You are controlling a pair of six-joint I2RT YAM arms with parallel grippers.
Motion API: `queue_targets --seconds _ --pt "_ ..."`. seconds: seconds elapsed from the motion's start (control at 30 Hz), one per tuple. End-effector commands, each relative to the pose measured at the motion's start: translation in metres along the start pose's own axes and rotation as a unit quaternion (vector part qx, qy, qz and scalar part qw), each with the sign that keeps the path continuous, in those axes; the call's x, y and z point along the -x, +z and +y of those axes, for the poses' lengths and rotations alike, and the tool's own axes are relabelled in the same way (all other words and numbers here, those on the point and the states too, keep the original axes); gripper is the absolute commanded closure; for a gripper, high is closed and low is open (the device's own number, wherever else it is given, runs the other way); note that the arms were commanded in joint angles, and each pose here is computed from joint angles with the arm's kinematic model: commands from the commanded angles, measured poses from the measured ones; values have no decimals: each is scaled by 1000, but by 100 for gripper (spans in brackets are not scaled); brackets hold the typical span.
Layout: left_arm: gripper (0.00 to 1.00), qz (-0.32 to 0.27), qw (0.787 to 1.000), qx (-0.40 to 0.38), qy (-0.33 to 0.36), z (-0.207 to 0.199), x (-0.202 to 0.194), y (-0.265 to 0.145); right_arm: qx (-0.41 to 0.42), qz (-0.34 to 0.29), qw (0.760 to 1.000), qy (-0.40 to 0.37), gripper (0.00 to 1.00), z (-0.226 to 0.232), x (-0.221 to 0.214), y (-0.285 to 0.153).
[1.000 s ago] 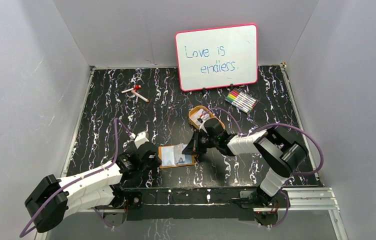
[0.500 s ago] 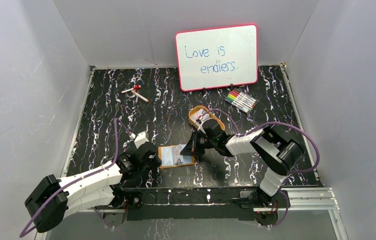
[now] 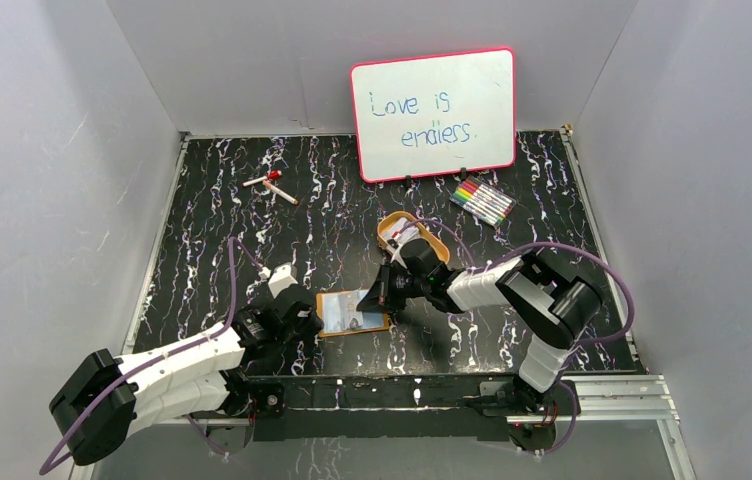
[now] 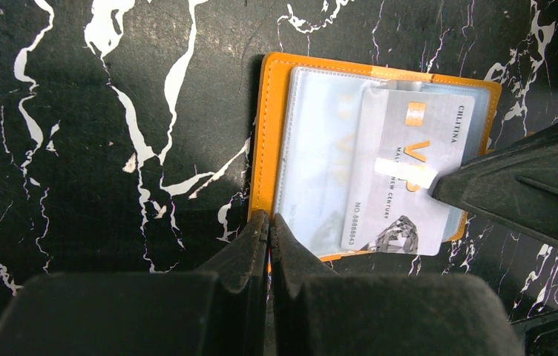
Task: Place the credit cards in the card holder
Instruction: Insert the credit card into the card holder.
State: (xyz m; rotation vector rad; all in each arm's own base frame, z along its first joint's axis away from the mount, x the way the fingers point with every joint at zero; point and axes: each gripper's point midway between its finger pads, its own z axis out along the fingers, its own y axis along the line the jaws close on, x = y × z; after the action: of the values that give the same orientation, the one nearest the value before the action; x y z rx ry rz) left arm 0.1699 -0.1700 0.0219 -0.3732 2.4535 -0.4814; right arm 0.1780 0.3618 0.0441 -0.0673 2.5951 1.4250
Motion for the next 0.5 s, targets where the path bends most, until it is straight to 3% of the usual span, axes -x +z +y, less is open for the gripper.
queue_targets --seconds 0.0,0.47 --pt "100 -5 1000 7 -1 6 0 0 9 12 1000 -6 100 8 -4 9" --pt "100 -5 1000 5 -2 6 0 -1 8 32 999 -12 100 9 -11 18"
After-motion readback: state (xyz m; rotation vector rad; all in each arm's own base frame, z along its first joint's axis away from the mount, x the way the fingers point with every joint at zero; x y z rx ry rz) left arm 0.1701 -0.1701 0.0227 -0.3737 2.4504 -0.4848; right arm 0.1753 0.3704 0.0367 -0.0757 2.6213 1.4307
